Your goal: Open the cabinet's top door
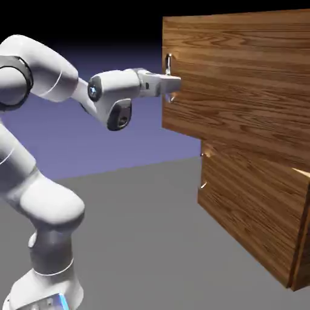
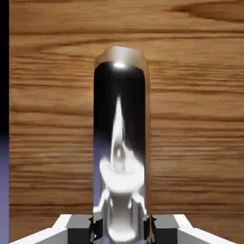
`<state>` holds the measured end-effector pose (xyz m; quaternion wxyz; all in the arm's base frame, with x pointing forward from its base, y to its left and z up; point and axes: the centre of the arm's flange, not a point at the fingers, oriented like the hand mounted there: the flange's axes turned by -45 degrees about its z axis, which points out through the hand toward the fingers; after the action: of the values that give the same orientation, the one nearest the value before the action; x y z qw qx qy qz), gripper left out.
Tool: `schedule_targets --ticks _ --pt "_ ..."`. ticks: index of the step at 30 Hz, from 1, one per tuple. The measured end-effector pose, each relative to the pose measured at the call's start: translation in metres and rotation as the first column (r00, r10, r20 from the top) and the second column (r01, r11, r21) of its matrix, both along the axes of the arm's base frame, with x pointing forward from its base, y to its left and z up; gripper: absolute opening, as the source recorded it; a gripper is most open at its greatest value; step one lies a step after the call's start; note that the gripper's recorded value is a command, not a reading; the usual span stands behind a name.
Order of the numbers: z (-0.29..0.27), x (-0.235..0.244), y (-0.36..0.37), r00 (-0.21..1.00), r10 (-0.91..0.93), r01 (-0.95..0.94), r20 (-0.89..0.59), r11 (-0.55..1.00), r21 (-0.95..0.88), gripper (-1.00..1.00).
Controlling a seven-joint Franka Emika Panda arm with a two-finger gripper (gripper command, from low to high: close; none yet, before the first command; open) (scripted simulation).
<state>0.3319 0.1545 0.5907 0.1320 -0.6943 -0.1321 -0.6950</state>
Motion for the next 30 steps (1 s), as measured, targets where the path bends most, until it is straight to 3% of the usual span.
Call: schedule_targets --ticks 30 --pt "0.0 -0.101 -0.108 0.957 0.291 -0.291 0.0 0.957 -0.001 -1.0"
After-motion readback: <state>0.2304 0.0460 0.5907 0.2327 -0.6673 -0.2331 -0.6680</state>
